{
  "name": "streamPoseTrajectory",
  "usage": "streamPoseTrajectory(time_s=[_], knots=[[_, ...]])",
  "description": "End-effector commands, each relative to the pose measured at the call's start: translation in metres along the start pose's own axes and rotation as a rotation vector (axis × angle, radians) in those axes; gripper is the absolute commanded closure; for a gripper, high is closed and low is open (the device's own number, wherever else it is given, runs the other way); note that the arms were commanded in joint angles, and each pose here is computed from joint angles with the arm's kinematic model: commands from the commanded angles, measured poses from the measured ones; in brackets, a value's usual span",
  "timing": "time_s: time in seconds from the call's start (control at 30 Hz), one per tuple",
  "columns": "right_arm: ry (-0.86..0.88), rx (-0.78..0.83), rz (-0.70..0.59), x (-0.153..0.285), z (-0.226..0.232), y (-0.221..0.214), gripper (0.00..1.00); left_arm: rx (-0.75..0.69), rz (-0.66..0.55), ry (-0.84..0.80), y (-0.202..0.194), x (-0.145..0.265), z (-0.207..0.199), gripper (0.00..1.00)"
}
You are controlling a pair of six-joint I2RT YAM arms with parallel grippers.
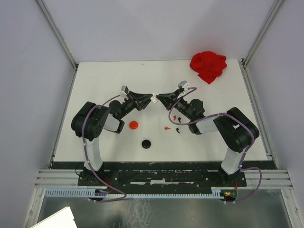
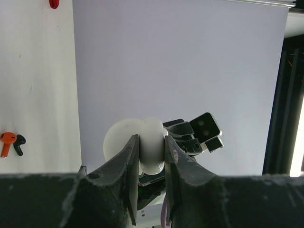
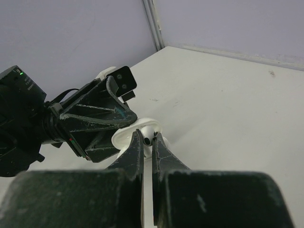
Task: Insert the wireless bluetooth earbuds into the charging case
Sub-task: Place the earbud in the charging case.
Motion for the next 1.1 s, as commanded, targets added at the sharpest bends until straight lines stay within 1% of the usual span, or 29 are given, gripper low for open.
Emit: streamPoseTrajectory(time_s=[0.0, 0.23, 0.3, 0.37, 0.57, 0.73, 0.97, 1.03, 1.07], knots=[[0.004, -0.051, -0.008, -0.004, 0.004, 0.006, 0.99, -0.119, 0.06, -0.243, -0.015, 0.002, -0.051, 0.97], [-0.008, -0.109, -0.031, -0.007, 0.003, 0.006, 0.99, -0.118, 0.054, -0.253, -0.015, 0.001, -0.054, 0.97], [-0.01, -0.117, -0.028, -0.008, 0.003, 0.004, 0.96, -0.115, 0.052, -0.255, -0.014, 0.0, -0.054, 0.97], [-0.011, -0.122, -0.02, -0.008, 0.003, 0.003, 0.89, -0.115, 0.047, -0.257, -0.014, 0.0, -0.055, 0.97], [-0.021, -0.107, -0.025, -0.007, 0.002, 0.006, 0.59, -0.107, 0.04, -0.246, -0.012, 0.0, -0.05, 0.97], [-0.031, -0.084, -0.067, -0.003, 0.002, 0.021, 0.46, -0.105, 0.033, -0.222, -0.011, 0.001, -0.041, 0.97], [-0.089, -0.03, -0.098, 0.011, 0.002, 0.047, 0.44, -0.096, 0.011, -0.178, -0.006, 0.002, -0.023, 0.97], [-0.124, 0.011, -0.063, 0.015, 0.002, 0.053, 0.44, -0.092, 0.005, -0.166, -0.005, 0.003, -0.019, 0.97], [-0.16, 0.014, -0.013, 0.018, 0.0, 0.054, 0.45, -0.09, 0.002, -0.163, -0.005, 0.003, -0.018, 0.97]])
Point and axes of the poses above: each gripper's point midway between its finger pads, its own x axis back along the fingers, its own z axis along the line the jaws close on, y = z × x, the point moved 9 cm from there along x, back along the fingers, and after that the axes turned 3 degrees about x, right-handed, at the moved point
